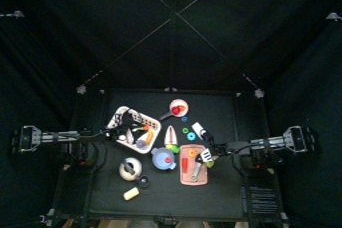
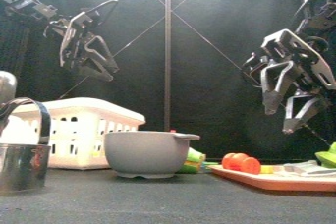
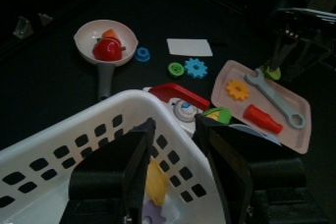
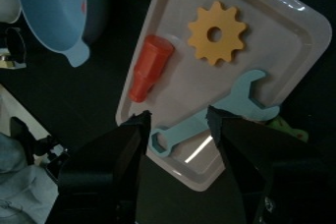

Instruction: Grab banana

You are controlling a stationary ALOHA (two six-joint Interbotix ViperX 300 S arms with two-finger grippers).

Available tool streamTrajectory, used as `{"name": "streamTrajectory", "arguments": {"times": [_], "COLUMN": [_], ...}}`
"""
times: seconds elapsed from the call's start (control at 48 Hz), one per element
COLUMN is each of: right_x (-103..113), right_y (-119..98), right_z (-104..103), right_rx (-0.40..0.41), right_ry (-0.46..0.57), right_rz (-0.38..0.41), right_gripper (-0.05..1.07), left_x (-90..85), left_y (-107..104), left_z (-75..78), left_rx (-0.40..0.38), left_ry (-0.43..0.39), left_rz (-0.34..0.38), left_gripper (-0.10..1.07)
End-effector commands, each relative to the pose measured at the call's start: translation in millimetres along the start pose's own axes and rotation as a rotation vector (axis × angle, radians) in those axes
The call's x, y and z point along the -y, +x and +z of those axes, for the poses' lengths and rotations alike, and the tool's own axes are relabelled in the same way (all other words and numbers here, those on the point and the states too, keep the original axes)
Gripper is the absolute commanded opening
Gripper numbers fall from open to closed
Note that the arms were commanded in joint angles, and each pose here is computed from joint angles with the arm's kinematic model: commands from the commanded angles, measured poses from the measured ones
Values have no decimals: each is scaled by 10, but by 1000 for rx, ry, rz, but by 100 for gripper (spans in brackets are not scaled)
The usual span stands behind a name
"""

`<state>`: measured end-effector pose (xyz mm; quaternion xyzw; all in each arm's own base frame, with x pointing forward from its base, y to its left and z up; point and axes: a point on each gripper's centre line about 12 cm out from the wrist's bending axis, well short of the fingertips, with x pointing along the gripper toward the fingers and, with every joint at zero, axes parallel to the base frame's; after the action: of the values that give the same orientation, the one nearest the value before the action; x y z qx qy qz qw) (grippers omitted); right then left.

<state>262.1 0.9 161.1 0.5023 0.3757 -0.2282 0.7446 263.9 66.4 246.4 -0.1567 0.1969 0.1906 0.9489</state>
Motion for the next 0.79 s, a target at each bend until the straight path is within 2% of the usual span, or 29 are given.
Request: {"name": "streamTrajectory", "arguments": {"times": [0.0, 0.292, 0.562, 0.771], "right_x": [-83, -75, -74, -62], "right_y": [-47, -41, -43, -47], "right_z": [43, 79, 92, 132], "right_rx": [13, 20, 23, 33], "right_ry": [1, 15, 17, 26], "right_rz": [26, 22, 21, 19], "right_gripper": [85, 85, 85, 85], "left_x": [110, 184, 173, 192], "left_y": [-21, -44, -141, -236], "left_z": [102, 141, 144, 117], "left_rx": [26, 47, 68, 86], "left_ry": [16, 94, 92, 102], "left_rz": [-36, -59, -63, -92], "left_gripper": [79, 79, 79, 79]}}
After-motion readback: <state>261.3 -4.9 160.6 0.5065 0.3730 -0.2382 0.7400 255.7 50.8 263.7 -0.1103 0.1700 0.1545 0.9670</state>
